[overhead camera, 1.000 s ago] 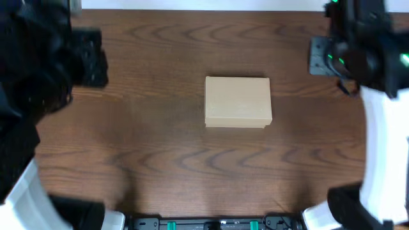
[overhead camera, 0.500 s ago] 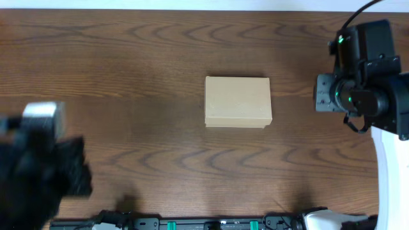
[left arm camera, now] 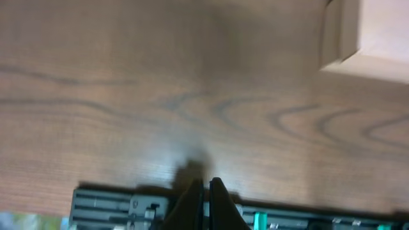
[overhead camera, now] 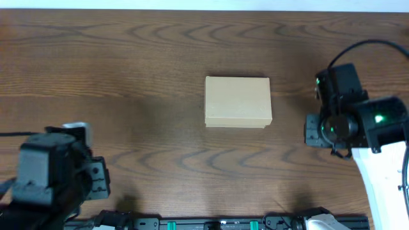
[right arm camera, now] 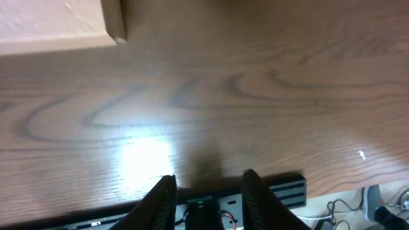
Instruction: Pack container
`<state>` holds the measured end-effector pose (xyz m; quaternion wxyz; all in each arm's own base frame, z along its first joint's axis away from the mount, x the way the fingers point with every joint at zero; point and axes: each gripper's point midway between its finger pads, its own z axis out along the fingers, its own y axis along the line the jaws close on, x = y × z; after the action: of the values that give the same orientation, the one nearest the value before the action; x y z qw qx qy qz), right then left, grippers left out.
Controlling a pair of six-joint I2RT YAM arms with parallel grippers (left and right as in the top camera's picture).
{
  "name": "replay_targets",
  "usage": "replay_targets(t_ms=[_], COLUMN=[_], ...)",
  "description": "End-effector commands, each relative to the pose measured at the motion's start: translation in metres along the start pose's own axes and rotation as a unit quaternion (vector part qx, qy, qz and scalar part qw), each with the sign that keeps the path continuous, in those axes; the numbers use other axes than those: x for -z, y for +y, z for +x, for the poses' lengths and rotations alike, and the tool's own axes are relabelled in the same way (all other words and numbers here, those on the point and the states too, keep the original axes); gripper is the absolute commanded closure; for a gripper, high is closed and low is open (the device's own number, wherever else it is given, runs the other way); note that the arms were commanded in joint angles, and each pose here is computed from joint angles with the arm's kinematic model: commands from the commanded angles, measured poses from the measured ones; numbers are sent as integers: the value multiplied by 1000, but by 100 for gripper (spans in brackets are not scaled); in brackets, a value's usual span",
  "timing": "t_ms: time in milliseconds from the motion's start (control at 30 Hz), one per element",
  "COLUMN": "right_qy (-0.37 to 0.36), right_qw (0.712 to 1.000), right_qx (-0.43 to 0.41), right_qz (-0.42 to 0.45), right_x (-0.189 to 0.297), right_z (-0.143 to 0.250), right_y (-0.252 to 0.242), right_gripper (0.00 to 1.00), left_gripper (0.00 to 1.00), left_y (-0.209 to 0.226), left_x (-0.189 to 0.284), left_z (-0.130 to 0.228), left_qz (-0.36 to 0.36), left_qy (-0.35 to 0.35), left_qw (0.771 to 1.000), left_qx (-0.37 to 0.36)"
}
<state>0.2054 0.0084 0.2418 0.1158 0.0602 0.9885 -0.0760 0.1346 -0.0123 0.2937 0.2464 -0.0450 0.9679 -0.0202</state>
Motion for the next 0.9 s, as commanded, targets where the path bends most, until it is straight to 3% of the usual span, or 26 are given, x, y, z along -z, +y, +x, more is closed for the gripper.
replay_targets(t_ms=[0, 233, 600, 800, 867], right_qy=[-3, -13, -63, -75, -78], right_qw=[1000, 998, 992, 991, 991], right_qx=[-27, -51, -89, -92, -93], right_qz=[-2, -25, -56, -56, -53], right_x=[-3, 0, 19, 17, 17], right_z=[15, 45, 80, 77, 76], right_y=[-5, -9, -21, -21, -22], right_gripper=[72, 68, 54, 21, 1], left_gripper=[94, 94, 94, 94, 88], left_y=[5, 6, 1, 0, 0], left_x=[-5, 2, 12, 5, 5], left_z=[23, 32, 50, 55, 54], left_qz=[-9, 1, 38, 39, 39], left_qy=[43, 26, -4, 12, 10], left_qw=[999, 1000, 999, 999, 999], left_qx=[-4, -17, -28, -29, -29])
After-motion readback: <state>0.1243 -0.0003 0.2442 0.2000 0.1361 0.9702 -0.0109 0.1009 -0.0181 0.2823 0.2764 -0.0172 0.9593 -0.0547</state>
